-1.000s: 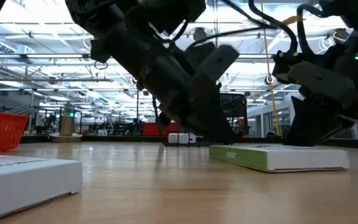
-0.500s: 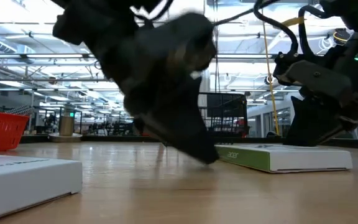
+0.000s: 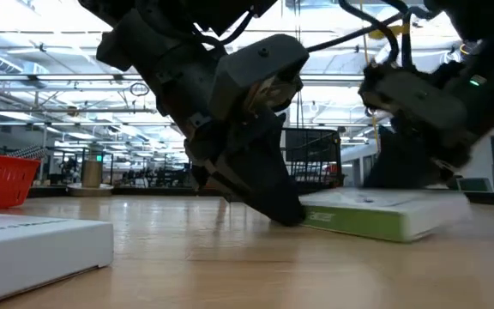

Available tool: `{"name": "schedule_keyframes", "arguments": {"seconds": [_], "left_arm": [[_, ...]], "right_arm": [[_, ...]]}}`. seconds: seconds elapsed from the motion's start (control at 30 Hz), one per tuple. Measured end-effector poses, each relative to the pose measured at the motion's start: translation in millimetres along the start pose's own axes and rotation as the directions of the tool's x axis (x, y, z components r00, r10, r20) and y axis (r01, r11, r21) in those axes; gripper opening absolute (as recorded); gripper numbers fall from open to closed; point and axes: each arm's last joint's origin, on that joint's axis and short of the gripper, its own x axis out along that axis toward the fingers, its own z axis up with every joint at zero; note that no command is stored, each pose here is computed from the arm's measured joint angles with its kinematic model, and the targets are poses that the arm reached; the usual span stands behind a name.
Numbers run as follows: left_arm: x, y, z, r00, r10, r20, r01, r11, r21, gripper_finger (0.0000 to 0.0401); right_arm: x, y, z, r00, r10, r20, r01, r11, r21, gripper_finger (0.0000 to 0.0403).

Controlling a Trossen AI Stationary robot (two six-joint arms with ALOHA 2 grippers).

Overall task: Pick and place items into bin
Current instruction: Put the right card reader box into the orange basket

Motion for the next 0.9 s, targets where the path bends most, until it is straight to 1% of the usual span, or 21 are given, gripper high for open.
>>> {"name": "schedule_keyframes", "arguments": {"seconds": [0.1, 0.23, 0.57, 0.9], "left_arm": [[1.2, -0.4, -0.6, 1.0, 0.008, 0.008, -0.008, 1.0, -0.003, 0.0035], [1.6, -0.9, -1.5, 1.0, 0.016, 0.012, -0.016, 1.0, -0.003, 0.0035], [2.1, -2.4, -2.5, 0.999, 0.033, 0.036, -0.034, 0.999, 0.025, 0.0035], [2.1, -2.4, -2.3, 0.999, 0.034, 0.042, -0.035, 0.999, 0.025, 0.0035]], "right_arm": [[-1.4, 2.7, 1.9, 0.999, 0.004, 0.05, -0.004, 1.0, -0.005, 0.0], [-2.1, 4.8, 3.0, 0.997, 0.016, 0.072, -0.014, 0.999, -0.029, 0.0], [-4.4, 8.2, 2.9, 0.996, 0.037, 0.078, -0.034, 0.999, -0.041, 0.0], [-8.8, 12.0, 0.7, 0.993, 0.044, 0.108, -0.038, 0.998, -0.056, 0.0]]}}
